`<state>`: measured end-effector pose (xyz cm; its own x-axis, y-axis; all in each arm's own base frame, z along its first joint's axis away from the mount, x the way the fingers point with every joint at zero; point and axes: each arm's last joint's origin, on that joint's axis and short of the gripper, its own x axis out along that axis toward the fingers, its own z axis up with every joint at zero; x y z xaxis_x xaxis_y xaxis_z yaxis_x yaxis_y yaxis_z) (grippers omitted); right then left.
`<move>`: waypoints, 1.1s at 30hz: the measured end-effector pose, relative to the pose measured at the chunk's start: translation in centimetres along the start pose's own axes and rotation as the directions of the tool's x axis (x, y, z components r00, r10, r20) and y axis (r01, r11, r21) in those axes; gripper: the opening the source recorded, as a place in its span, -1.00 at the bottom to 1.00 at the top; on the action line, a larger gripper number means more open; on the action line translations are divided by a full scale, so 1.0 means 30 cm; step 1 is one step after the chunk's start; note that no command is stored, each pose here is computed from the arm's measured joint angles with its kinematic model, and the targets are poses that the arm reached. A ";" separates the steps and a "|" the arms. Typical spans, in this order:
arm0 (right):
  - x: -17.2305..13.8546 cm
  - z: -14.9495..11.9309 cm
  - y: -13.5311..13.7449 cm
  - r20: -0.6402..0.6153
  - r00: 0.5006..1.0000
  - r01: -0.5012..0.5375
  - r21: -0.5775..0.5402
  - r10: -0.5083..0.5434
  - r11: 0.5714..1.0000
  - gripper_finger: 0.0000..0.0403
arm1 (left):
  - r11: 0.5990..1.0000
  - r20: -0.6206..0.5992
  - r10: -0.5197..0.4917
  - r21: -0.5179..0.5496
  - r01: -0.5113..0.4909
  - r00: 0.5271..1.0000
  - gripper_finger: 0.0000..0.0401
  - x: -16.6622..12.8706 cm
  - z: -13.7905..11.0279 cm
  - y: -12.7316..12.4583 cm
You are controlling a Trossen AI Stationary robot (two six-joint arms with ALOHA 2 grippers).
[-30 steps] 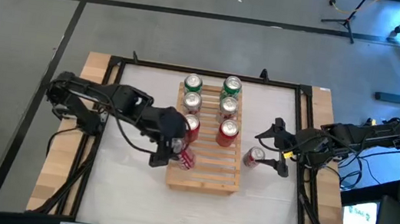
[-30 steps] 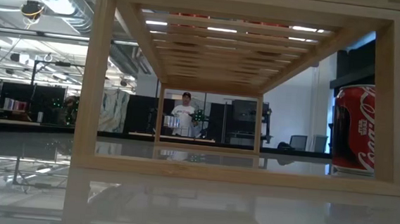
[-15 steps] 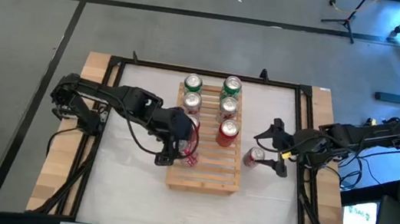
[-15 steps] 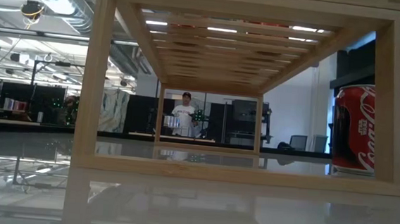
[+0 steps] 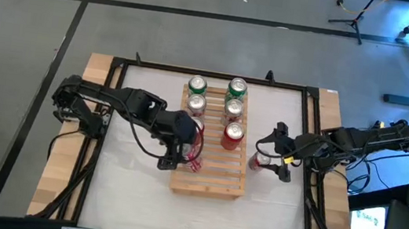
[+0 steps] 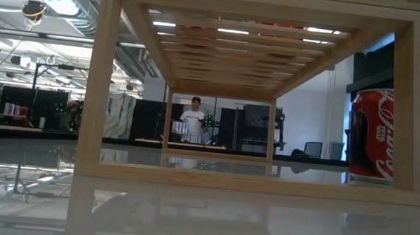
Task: Place canned beverage on shelf
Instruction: Put the left white and red soda can on the shelf
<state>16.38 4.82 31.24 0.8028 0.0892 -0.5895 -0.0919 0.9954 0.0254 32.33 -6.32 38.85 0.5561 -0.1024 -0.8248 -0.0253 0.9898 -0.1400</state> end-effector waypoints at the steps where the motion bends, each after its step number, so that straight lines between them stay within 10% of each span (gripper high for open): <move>1: 0.000 0.000 0.000 0.000 1.000 0.000 -0.001 0.000 1.000 0.89 | 1.000 -0.005 0.001 0.000 -0.001 1.000 0.43 0.000 -0.002 0.000; 33: 0.000 0.000 0.000 -0.001 1.000 0.000 -0.001 0.000 1.000 0.89 | 0.999 -0.012 0.049 0.008 -0.049 0.999 0.60 -0.004 -0.008 0.005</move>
<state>16.37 4.82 31.24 0.8024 0.0896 -0.5901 -0.0928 0.9954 0.0249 32.07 -6.18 38.79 0.5439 -0.0554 -0.8373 -0.0459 0.9944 -0.0956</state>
